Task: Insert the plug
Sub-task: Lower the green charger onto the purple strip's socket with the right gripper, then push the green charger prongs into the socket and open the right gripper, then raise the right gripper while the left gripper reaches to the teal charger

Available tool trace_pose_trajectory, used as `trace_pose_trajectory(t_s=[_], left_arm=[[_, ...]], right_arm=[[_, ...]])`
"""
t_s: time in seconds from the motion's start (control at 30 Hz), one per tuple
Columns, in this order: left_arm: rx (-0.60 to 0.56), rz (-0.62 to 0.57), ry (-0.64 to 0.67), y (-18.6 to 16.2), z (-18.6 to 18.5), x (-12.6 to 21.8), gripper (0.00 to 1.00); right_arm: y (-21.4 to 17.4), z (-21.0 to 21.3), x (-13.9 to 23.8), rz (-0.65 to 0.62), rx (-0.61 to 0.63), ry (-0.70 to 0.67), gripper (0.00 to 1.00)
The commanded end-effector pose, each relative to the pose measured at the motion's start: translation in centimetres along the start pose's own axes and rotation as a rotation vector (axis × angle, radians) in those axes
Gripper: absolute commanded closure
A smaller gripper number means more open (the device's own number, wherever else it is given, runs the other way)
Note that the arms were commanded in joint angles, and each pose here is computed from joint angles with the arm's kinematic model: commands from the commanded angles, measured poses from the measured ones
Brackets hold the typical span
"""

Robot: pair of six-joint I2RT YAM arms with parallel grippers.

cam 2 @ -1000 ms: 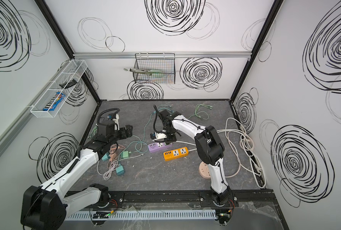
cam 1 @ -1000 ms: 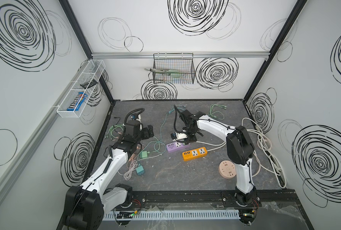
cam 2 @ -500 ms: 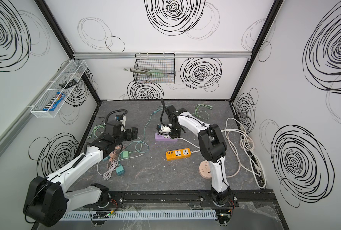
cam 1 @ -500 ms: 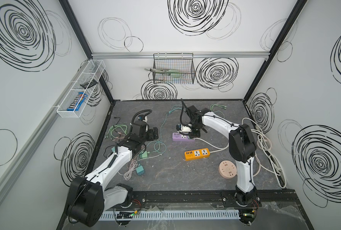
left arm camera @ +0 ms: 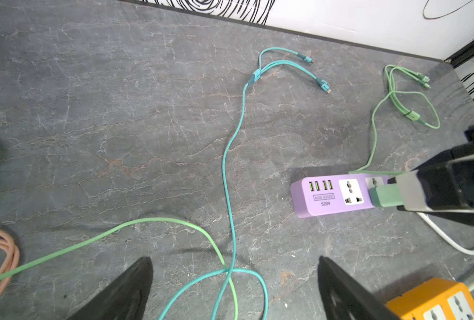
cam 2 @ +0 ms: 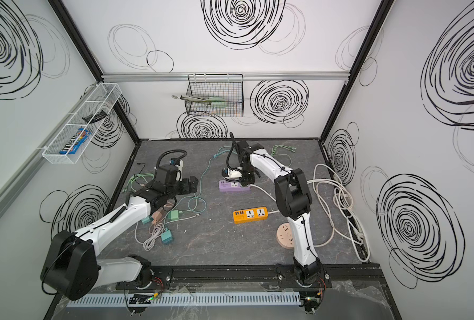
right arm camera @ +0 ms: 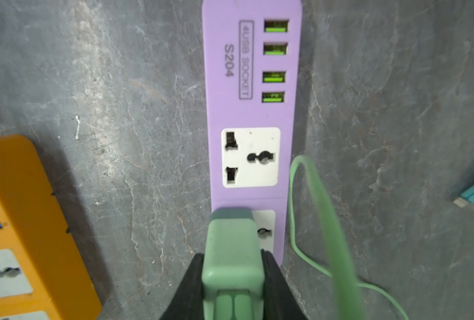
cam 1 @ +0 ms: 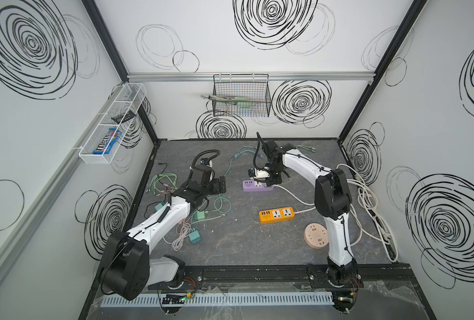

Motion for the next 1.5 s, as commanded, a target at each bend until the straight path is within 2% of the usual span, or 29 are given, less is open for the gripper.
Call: trace_pose_trajectory(t_s=[0.0, 0.17, 0.3, 0.37, 0.47, 0.5, 0.63, 0.8, 0.93, 1.03, 1.17, 1.2, 1.27, 1.33, 1.4, 1.47], left_arm=[[0.001, -0.011, 0.023, 1.0, 0.3, 0.4, 0.04], [0.028, -0.009, 0.143, 1.4, 2.2, 0.5, 0.04], [0.068, -0.001, 0.24, 1.3, 3.7, 0.9, 0.04], [0.076, 0.007, 0.25, 1.2, 4.0, 1.2, 0.04], [0.075, 0.001, 0.246, 0.8, 4.1, 1.9, 0.04], [0.074, -0.004, 0.245, 0.8, 4.2, 2.1, 0.04], [0.06, 0.005, 0.243, 0.2, 4.0, 3.0, 0.04], [0.05, 0.05, 0.315, -0.7, 4.0, 3.8, 0.04], [0.035, 0.023, 0.372, -1.5, 4.2, 4.8, 0.04], [0.051, 0.001, 0.376, -2.2, 4.9, 5.6, 0.04], [0.11, 0.058, 0.342, -3.1, 6.1, 6.0, 0.04], [0.127, 0.057, 0.346, -3.2, 6.2, 6.3, 0.04], [0.128, 0.063, 0.274, -3.5, 5.4, 6.8, 0.04], [0.14, 0.083, 0.286, -4.2, 5.3, 7.3, 0.04], [0.151, 0.129, 0.345, -5.3, 5.8, 7.4, 0.02], [0.156, 0.188, 0.385, -6.9, 6.0, 7.5, 0.01]], right_arm=[[0.4, 1.4, -4.0, -0.033, 0.059, 0.118, 0.91], [0.2, 0.4, -2.6, -0.01, 0.012, 0.047, 0.62], [-0.3, 0.4, -1.2, 0.014, -0.039, 0.01, 0.49], [-0.4, 0.1, -0.5, 0.005, -0.069, -0.047, 0.29], [-0.5, 0.1, 0.7, -0.03, -0.085, -0.117, 0.16], [-0.4, 0.2, 1.0, -0.042, -0.084, -0.127, 0.02], [-0.3, 1.0, 2.5, -0.074, -0.078, -0.166, 0.03], [-1.2, 1.9, 4.0, -0.081, -0.09, -0.236, 0.03], [-2.4, 2.5, 5.8, -0.114, -0.15, -0.311, 0.03], [-3.0, 2.9, 7.9, -0.164, -0.218, -0.452, 0.03], [-3.2, 3.6, 12.3, -0.339, -0.318, -0.79, 0.03], [-3.5, 3.8, 13.5, -0.382, -0.357, -0.886, 0.03], [-4.4, 4.6, 16.1, -0.482, -0.496, -1.119, 0.03], [-5.2, 5.5, 18.2, -0.557, -0.643, -1.254, 0.03], [-6.2, 5.7, 19.8, -0.612, -0.798, -1.285, 0.03], [-7.3, 5.4, 20.7, -0.622, -0.932, -1.258, 0.03]])
Point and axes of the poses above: each gripper's point midway between its finger pads, its own x axis back along the fingers, its own z axis along the line the jaws close on, y = z × x, the point moved 7 cm from there along x, back along the fingers, and after that the axes turned 15 degrees about x, right-handed, at the moved point
